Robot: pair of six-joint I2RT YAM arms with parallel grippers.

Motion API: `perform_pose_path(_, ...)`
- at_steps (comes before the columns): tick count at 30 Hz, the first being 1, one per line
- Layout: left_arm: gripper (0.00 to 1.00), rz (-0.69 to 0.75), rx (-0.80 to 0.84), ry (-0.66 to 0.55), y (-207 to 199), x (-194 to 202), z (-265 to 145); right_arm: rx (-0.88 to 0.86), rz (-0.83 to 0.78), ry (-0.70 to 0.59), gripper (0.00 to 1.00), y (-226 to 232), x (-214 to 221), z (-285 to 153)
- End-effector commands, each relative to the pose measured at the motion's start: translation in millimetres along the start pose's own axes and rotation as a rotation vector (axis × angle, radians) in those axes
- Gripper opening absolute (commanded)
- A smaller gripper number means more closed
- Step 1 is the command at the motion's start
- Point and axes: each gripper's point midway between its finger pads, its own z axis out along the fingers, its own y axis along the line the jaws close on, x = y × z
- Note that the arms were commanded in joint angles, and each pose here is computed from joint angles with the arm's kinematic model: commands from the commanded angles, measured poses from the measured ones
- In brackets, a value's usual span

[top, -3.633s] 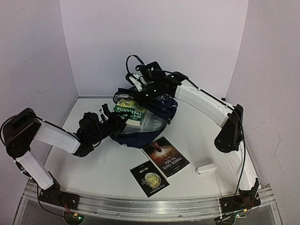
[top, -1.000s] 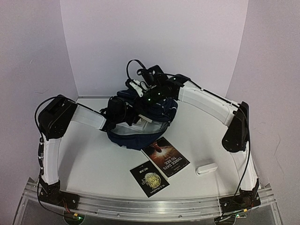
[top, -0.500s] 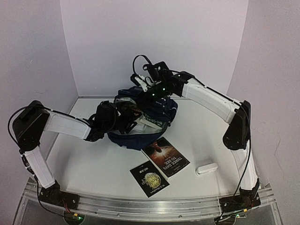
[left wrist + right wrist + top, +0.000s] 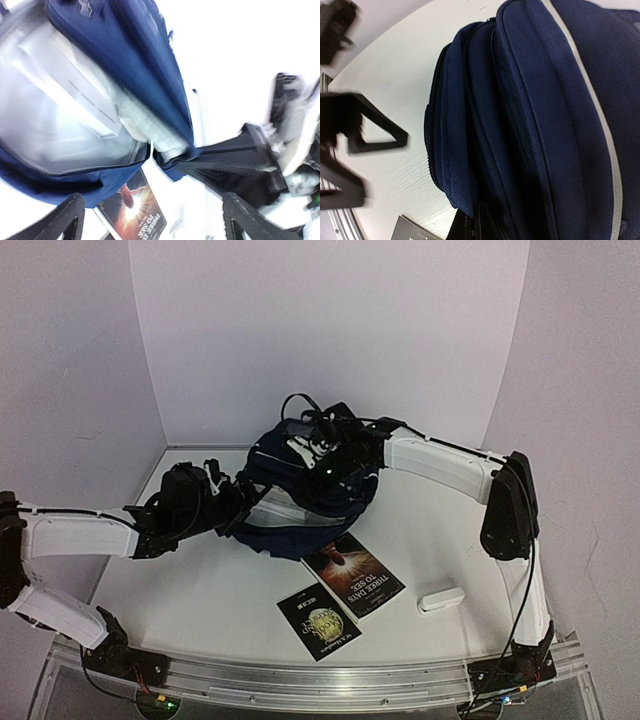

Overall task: Pack the student bag
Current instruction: Place the book in the student bag.

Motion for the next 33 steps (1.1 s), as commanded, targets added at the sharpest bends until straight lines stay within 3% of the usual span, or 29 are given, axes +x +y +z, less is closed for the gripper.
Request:
perform_pose_path(1, 1.0, 0.105, -0.155, -0.099, 22.9, -23.3, -33.5, 0.024, -0.002, 0.007, 0.0, -6.8, 6.2, -5.4)
perform_pose_path(6, 1.0, 0.134, -0.177, -0.113, 26.5, -39.9, -43.7, 0.05, 0.059, -0.026, 0.0, -35.2, -3.8, -13.4)
perform_pose_path(12, 1.0, 0.194, -0.161, -0.016, 16.3, -30.1, -18.1, 0.013, 0.07, -0.095, 0.03, -35.7, -32.0, -19.7)
perform_pose_path(16, 1.0, 0.221, -0.123, 0.014, 7.1, -26.4, -11.9, -0.046, 0.07, -0.116, 0.35, -22.6, -38.5, -30.6)
perform_pose_path(24, 1.0, 0.435, -0.099, 0.159, -22.8, -15.6, 0.9, -0.071, 0.103, -0.169, 0.71, -26.2, -41.4, -87.7)
perform_pose_path(28, 1.0, 0.571, -0.123, 0.22, -32.7, -2.9, 9.3, -0.034, 0.137, -0.166, 0.81, -49.9, -25.0, -109.5)
perform_pose_path(33, 1.0, 0.748, -0.18, 0.262, -52.9, 2.6, 21.3, 0.025, 0.237, -0.144, 0.84, -97.6, 11.7, -132.6)
